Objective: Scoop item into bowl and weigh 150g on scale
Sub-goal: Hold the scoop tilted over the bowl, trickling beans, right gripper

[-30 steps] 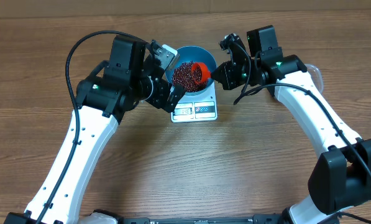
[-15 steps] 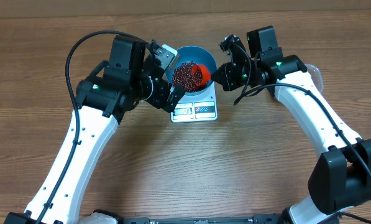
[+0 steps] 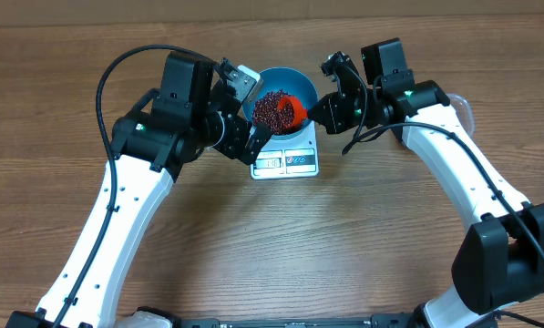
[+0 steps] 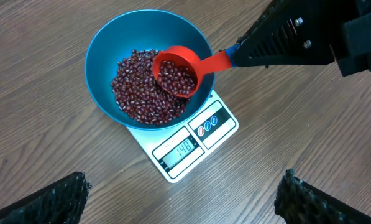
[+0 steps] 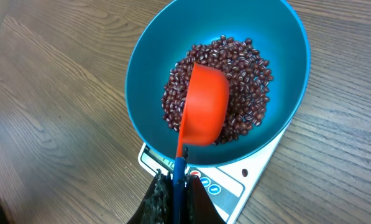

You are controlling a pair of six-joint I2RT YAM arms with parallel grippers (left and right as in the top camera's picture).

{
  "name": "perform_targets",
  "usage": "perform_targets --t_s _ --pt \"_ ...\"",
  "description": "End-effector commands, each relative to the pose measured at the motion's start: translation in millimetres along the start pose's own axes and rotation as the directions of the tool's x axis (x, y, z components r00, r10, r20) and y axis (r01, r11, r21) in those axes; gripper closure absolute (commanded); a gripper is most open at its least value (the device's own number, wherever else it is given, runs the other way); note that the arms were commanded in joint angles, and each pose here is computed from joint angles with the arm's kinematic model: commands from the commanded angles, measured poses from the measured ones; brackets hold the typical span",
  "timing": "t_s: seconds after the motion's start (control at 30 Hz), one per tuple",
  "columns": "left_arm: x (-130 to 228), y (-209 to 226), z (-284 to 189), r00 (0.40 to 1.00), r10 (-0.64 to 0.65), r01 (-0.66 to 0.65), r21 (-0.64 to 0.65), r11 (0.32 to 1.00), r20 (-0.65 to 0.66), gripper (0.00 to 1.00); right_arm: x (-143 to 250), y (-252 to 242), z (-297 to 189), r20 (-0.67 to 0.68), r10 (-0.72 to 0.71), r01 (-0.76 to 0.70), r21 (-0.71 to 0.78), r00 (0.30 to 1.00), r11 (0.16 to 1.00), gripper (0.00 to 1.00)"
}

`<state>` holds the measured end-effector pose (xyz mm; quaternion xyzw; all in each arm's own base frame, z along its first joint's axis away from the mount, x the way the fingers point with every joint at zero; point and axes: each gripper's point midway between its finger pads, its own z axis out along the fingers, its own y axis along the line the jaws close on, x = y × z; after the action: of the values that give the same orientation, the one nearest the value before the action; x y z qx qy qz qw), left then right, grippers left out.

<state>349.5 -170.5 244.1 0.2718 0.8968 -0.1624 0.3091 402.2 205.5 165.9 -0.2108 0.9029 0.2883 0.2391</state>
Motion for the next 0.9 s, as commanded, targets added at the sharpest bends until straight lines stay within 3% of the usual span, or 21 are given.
perform_targets --t_s 0.0,0.37,0.47,0.57,0.67,0.87 --pt "-8.9 -5.5 -11.5 0.999 0.031 -0.032 0.009 0.999 0.040 0.00 -20.0 11.5 -18.9 0.069 -0.030 0.030 0.003 0.997 1.000 0.96" --pt "-8.9 -5.5 -11.5 0.999 0.031 -0.032 0.009 0.999 0.040 0.00 -39.6 18.2 -30.2 0.122 -0.061 0.061 0.005 0.991 0.998 0.96" --pt "-8.9 -5.5 -11.5 0.999 0.031 -0.032 0.009 0.999 0.040 0.00 -37.7 28.3 -27.6 0.117 -0.179 0.181 -0.015 0.977 0.983 0.96" --pt "-8.9 -5.5 -11.5 0.999 0.031 -0.032 0.009 0.999 0.040 0.00 -48.7 8.2 -29.3 0.155 -0.040 0.026 0.091 0.987 0.996 0.96" --pt "-8.9 -5.5 -11.5 0.999 0.031 -0.032 0.009 0.999 0.040 0.00 -46.5 18.8 -28.3 0.144 -0.120 0.116 0.041 0.982 0.992 0.96" --pt "-8.9 -5.5 -11.5 0.999 0.031 -0.032 0.009 0.999 0.040 0.00 -46.4 17.5 -28.4 0.143 -0.113 0.107 0.048 0.983 0.993 0.96"
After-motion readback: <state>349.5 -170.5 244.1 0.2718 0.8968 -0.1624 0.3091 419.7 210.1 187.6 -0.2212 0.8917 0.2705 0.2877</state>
